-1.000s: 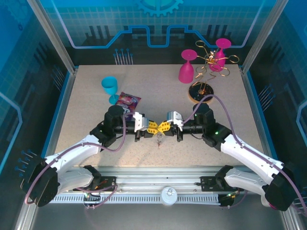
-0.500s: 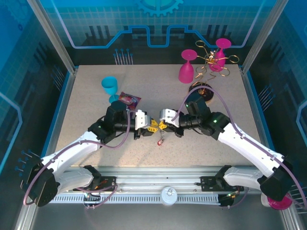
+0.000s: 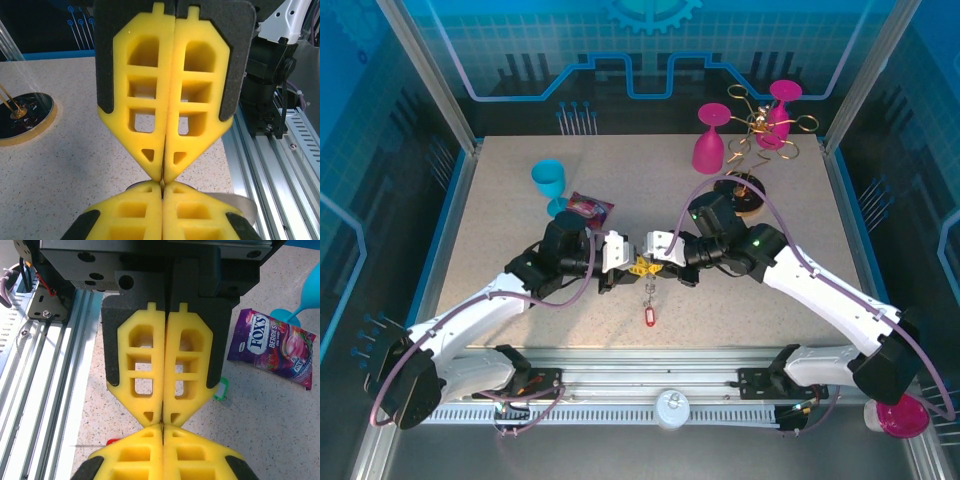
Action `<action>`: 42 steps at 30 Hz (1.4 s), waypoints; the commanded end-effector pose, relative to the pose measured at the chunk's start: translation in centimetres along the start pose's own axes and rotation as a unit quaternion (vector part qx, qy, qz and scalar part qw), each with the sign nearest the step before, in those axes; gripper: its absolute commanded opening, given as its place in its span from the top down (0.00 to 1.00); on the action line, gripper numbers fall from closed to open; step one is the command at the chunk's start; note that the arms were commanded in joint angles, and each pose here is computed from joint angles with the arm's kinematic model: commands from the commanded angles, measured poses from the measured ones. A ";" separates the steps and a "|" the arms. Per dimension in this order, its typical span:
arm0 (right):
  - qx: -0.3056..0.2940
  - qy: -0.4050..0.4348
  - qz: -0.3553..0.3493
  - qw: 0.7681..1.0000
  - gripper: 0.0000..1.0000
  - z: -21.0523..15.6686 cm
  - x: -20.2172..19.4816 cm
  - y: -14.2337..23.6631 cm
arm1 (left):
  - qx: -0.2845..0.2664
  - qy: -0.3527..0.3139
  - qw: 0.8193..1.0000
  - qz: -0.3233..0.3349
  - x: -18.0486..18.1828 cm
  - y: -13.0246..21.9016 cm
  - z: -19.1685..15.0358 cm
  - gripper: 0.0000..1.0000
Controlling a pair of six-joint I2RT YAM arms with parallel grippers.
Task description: Put the keys on the keyring
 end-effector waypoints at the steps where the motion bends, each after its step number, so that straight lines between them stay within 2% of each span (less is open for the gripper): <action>1: -0.061 0.012 0.010 0.998 1.00 2.0 0.0 0.5 | -0.008 -0.013 1.000 -0.011 -0.3 0.1 0.9 0.99; 5: -0.075 -0.005 -0.014 0.997 0.98 1.6 0.0 0.9 | -0.019 -0.022 1.000 0.005 -0.2 0.2 0.7 1.00; 7: -0.094 -0.022 -0.044 0.994 0.75 1.0 0.0 1.6 | -0.029 -0.030 0.999 0.013 -0.2 0.4 0.6 1.00; 8: -0.108 -0.030 -0.064 0.992 0.67 0.6 0.0 2.2 | -0.035 -0.033 0.999 0.013 -0.3 0.4 0.6 1.00; 10: -0.138 -0.044 -0.099 0.984 0.56 -0.2 0.3 3.2 | -0.046 -0.039 0.998 0.016 -0.4 0.5 0.5 1.00; 11: -0.151 -0.048 -0.117 0.980 0.56 -0.7 0.5 3.7 | -0.051 -0.042 0.998 0.016 -0.4 0.5 0.4 1.00; 16: -0.174 -0.047 -0.167 0.969 0.61 -3.8 2.3 2.7 | -0.088 -0.063 0.994 0.006 -0.7 0.6 0.4 1.00; 22: -0.208 -0.045 -0.128 0.969 0.67 -3.7 2.4 1.7 | -0.125 -0.070 0.990 0.001 -1.1 0.8 0.5 1.00; 32: -0.228 -0.034 -0.112 0.967 0.78 -3.1 1.8 1.2 | -0.136 -0.063 0.989 -0.012 -1.1 0.6 0.5 1.00; 42: -0.243 -0.025 -0.116 0.963 0.81 -2.4 1.6 1.4 | -0.128 -0.061 0.990 -0.014 -1.0 0.5 0.3 1.00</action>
Point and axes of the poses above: each hand's point on the last joint's axis, 136 mm out from that joint toward the fingers, its own y axis back along the fingers, its own x axis along the line the jaws close on, z = x × y, the point moved 10 cm from there along y, back along the fingers, and after that the axes turned 13 degrees about y, right-handed, at the moved point
